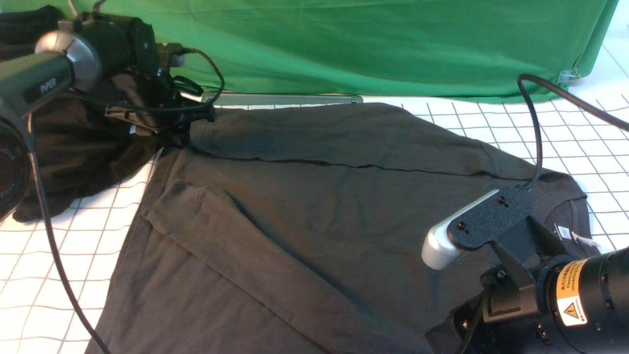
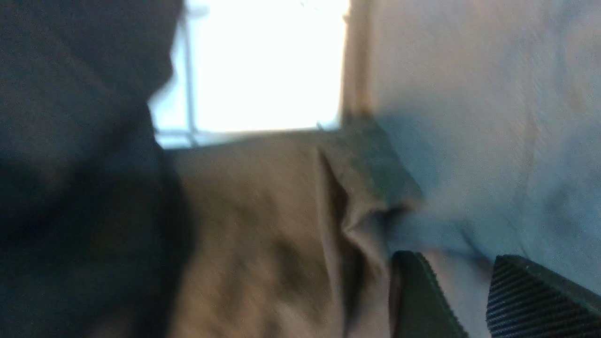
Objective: Fold a long-sleeved shirt over a white checkered tablecloth.
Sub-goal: 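Grab the top left corner of the dark shirt with the left gripper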
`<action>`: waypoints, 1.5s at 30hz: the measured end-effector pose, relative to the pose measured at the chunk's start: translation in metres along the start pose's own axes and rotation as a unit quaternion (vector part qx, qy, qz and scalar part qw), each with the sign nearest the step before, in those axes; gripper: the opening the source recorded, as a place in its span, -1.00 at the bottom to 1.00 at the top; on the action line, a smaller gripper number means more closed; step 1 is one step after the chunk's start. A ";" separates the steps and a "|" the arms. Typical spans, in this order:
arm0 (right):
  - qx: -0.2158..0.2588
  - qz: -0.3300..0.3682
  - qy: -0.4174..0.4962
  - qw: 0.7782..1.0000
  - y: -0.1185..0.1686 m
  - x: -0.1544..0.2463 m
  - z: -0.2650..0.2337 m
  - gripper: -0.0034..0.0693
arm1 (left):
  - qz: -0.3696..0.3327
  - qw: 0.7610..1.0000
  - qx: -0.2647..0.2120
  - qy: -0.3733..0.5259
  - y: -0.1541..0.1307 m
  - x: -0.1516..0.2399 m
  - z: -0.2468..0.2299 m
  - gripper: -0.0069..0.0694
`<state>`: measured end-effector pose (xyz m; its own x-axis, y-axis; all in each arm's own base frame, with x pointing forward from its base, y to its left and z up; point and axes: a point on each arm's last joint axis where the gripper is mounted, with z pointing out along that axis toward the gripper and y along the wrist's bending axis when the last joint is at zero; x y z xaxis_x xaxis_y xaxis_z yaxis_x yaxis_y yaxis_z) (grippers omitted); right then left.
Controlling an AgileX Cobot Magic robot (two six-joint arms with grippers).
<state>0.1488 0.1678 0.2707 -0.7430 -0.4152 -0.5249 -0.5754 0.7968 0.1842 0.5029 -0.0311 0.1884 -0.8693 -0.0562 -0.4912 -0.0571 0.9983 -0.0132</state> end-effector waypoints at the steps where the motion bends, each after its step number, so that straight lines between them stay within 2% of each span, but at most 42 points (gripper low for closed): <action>1: 0.000 0.001 0.000 1.000 0.000 0.000 0.000 -0.09 | -0.007 1.000 0.003 -0.001 0.004 0.000 0.004 -0.22; 7: -0.004 0.019 -0.021 1.000 0.001 -0.004 0.000 -0.09 | -0.064 0.998 0.018 -0.017 0.027 -0.001 0.022 -0.13; 14: -0.006 0.033 -0.028 0.999 0.001 -0.005 0.000 -0.09 | -0.062 0.996 0.021 -0.055 0.031 -0.008 0.023 -0.10; 20: -0.007 0.040 -0.028 0.999 0.001 -0.005 0.000 -0.10 | -0.027 0.997 0.047 -0.055 0.024 -0.008 0.023 -0.10; 29: -0.007 0.040 -0.028 0.999 0.001 -0.005 0.000 -0.12 | 0.039 0.996 0.051 -0.056 0.007 -0.007 0.021 -0.10; 36: -0.007 0.041 -0.028 0.999 0.001 -0.005 0.000 -0.12 | 0.102 0.992 0.037 -0.062 -0.019 -0.029 -0.008 -0.10; 41: -0.007 0.041 -0.028 0.999 0.001 -0.005 0.000 -0.12 | 0.096 0.993 0.043 -0.053 -0.033 -0.033 -0.023 -0.10; 45: -0.007 0.041 -0.028 0.999 0.001 -0.005 0.000 -0.12 | 0.074 0.996 0.039 -0.010 -0.033 -0.024 -0.010 -0.10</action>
<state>0.1521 0.1707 0.2738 -0.7678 -0.3224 -0.5537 -0.5178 0.8212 0.2398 0.5209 -0.0632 0.2090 -0.8552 0.0906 -0.5104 0.1093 0.9940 -0.0067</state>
